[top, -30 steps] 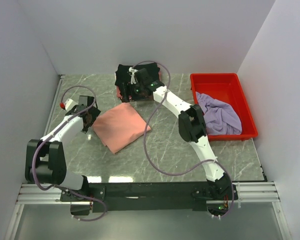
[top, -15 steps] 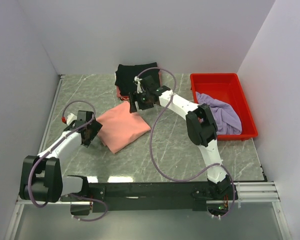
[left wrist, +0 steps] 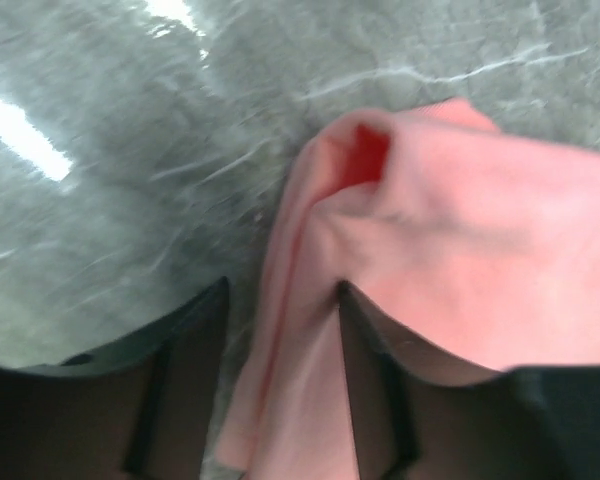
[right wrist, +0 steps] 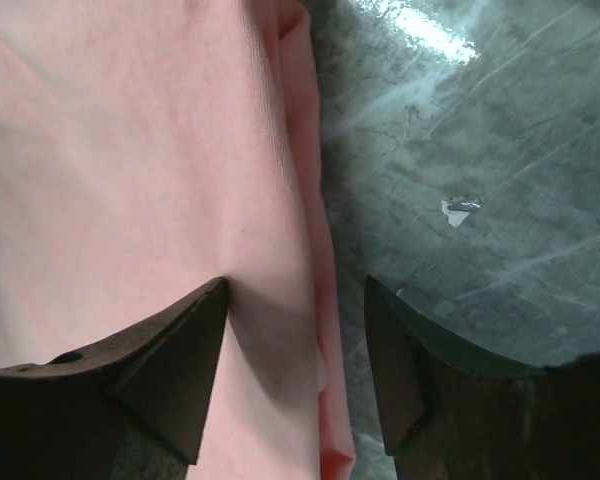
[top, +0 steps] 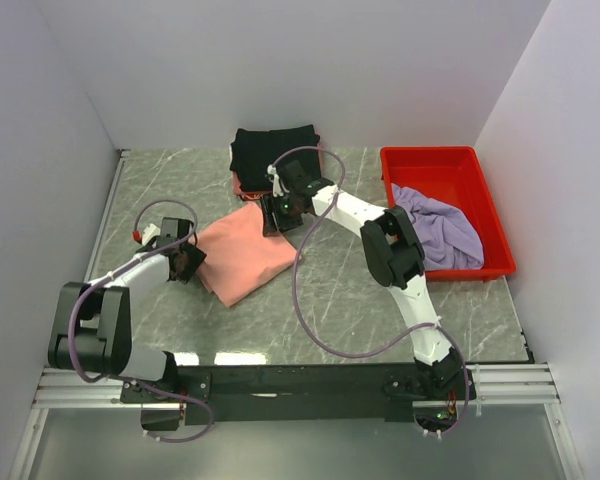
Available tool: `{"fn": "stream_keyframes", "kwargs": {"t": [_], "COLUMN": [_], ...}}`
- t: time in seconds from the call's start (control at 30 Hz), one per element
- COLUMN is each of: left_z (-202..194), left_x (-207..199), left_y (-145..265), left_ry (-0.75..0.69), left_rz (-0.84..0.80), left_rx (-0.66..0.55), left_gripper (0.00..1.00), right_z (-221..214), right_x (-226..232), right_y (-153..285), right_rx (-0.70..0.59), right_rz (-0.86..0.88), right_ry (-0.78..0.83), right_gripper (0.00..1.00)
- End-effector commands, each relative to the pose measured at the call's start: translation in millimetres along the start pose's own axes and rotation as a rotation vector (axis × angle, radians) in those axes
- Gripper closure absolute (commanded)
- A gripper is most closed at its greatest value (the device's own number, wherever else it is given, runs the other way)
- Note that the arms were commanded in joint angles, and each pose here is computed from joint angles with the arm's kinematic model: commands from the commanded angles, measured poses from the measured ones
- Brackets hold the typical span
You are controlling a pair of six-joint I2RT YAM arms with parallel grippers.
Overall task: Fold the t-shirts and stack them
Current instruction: Neatly place the folded tshirt to the corner
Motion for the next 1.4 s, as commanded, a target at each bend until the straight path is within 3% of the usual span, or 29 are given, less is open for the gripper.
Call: {"fn": "stream_keyframes", "kwargs": {"t": [0.0,0.13,0.23,0.27,0.3,0.67,1.0,1.37], "left_z": [-8,-12,-14,-15,-15,-1,11,30], "left_x": [-4,-5,-11,-12,-13,-57,-99,-145], "left_y": [-10,-17,-19,-21,-21,-4,48,83], "left_ry": [-0.027,-0.040,-0.048,-0.056,-0.059,-0.134,-0.167,-0.180], "left_rz": [-0.001,0.004,-0.018,-0.018,-0.019,-0.138,-0.330,-0.461], "left_rx": [0.050,0.075,0.093,0.101,0.106,0.091,0.112,0.077], "left_gripper": [0.50,0.63,0.80,0.93,0.99,0.99,0.99,0.99], "right_z": [5,-3,-3,-2,0,46,90,115], "right_x": [8,19,29,34,36,50,66,61], "right_y": [-6,-15,-17,-17,-16,3,80,126], "right_rx": [0.000,0.013,0.013,0.008,0.001,-0.115,-0.284,-0.373], "right_rz": [0.034,0.069,0.105,0.117,0.125,0.068,0.021,-0.058], "right_ry": [-0.003,-0.008,0.000,0.009,0.013,0.082,0.161,0.178], "right_gripper": [0.37,0.44,0.54,0.60,0.64,1.00,1.00,1.00]}}
Point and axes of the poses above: each gripper's point midway between its finger pads, its own y axis back along the fingers, its own x axis along the line the jaws close on, z = x × y, the point moved 5 cm from there along y, back along the fingers, and after that the axes turned 15 degrees about y, right-handed, at the moved point
